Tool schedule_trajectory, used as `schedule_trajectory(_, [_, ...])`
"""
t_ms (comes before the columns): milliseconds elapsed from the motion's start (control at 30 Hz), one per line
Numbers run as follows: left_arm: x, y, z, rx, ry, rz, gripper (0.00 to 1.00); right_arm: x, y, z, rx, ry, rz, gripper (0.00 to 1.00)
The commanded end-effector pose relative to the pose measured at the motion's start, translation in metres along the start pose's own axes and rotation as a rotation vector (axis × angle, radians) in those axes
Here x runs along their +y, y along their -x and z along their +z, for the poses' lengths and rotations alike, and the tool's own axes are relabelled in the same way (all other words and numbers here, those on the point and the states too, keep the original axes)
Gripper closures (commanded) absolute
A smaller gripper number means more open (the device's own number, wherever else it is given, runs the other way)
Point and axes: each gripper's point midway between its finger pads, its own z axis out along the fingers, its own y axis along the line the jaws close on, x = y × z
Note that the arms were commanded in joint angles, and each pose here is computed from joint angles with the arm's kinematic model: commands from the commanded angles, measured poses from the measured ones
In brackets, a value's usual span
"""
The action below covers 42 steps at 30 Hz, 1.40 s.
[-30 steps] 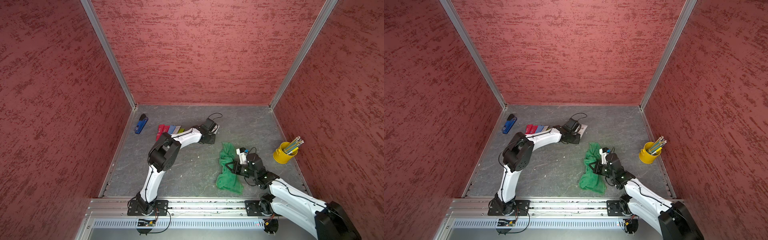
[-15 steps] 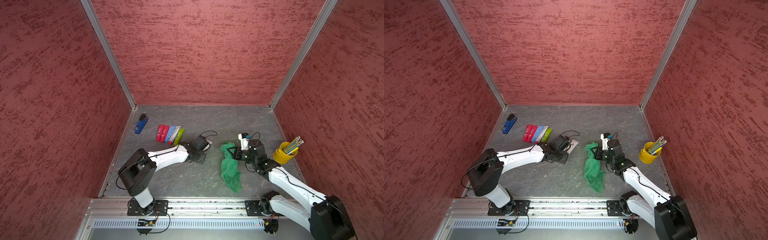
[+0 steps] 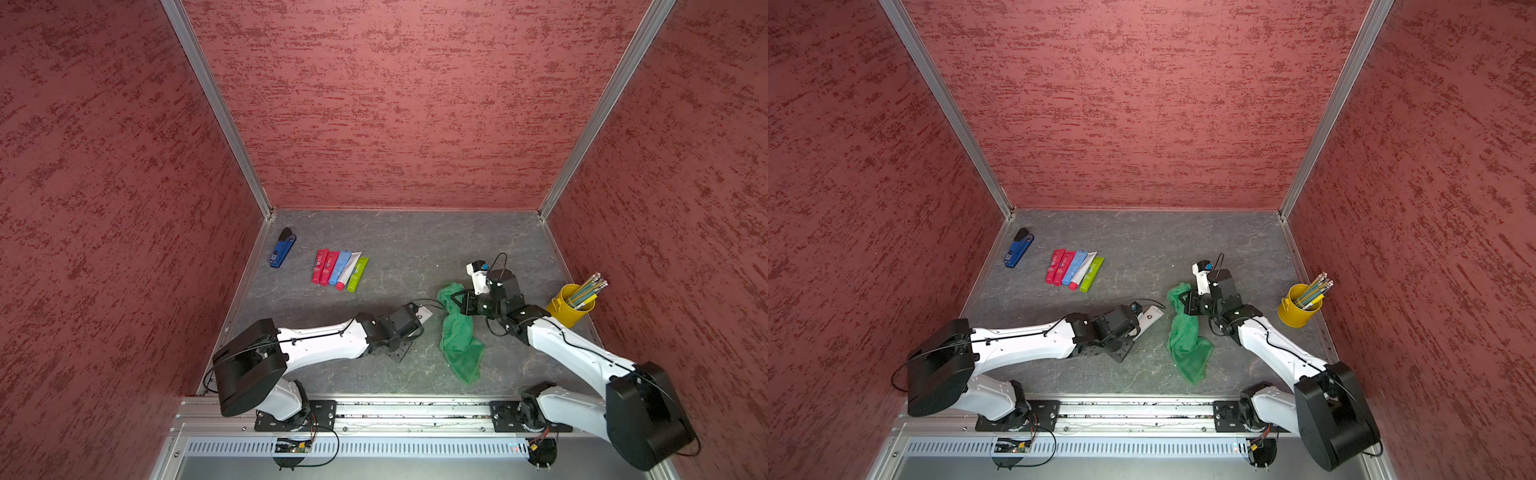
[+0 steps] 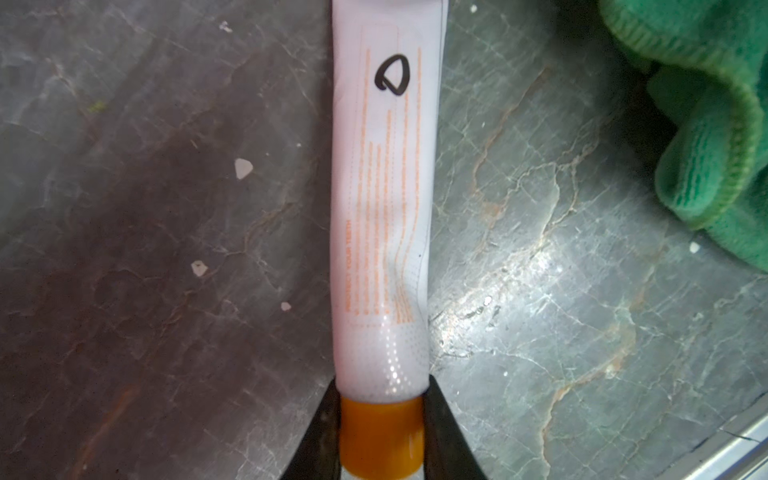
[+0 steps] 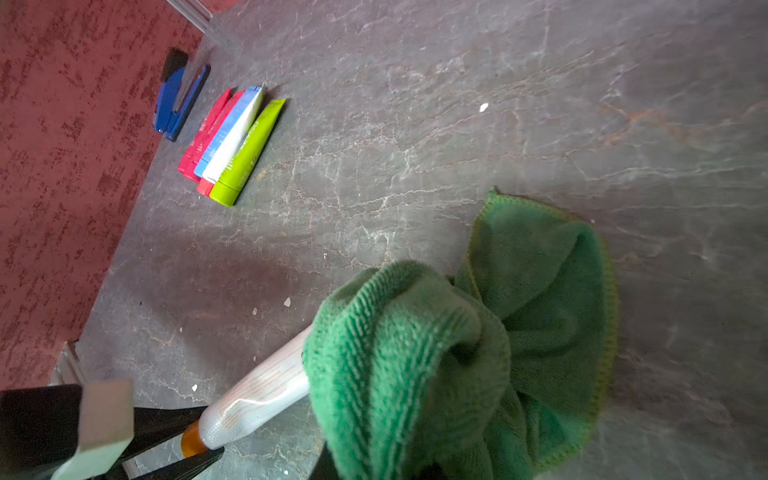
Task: Wipe the surface of the toothpaste tube
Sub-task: Move the toothpaste to the center of the board, then wipe the dirt from the toothpaste tube.
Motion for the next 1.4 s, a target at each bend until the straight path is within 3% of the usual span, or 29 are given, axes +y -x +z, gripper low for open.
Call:
schedule_trajectory(0, [-0.006, 0.009, 0.003, -0.036, -0.016, 0.010, 0.85, 0.007, 0.005, 0.008, 0.008, 0.052, -0.029, 1.00])
schedule_trajectory(100, [-0.007, 0.004, 0.007, -0.018, -0.017, 0.017, 0.78, 0.005, 0.003, 0.017, 0.023, 0.060, -0.014, 1.00])
schedule_trajectory(300, [-0.011, -0.011, 0.011, 0.021, -0.051, 0.019, 0.54, 0.008, -0.001, 0.021, 0.032, 0.087, 0.003, 1.00])
schedule_trajectory(600, [-0.006, -0.018, 0.012, 0.017, -0.058, -0.019, 0.45, 0.016, 0.017, 0.036, 0.056, 0.087, -0.048, 1.00])
schedule_trajectory(667, [-0.007, -0.018, 0.012, 0.013, -0.066, -0.019, 0.48, 0.020, 0.022, 0.038, 0.046, 0.100, -0.056, 1.00])
schedule_trajectory(800, [-0.005, -0.018, 0.014, 0.017, -0.074, -0.028, 0.67, 0.023, 0.014, 0.057, 0.070, 0.120, -0.055, 1.00])
schedule_trajectory(1200, [-0.002, -0.012, 0.021, 0.038, -0.120, -0.065, 0.81, 0.032, -0.014, 0.100, 0.176, 0.105, -0.071, 1.00])
schedule_trajectory(1367, [-0.003, -0.013, 0.022, 0.041, -0.123, -0.062, 0.85, 0.013, -0.040, 0.109, 0.242, 0.051, -0.035, 1.00])
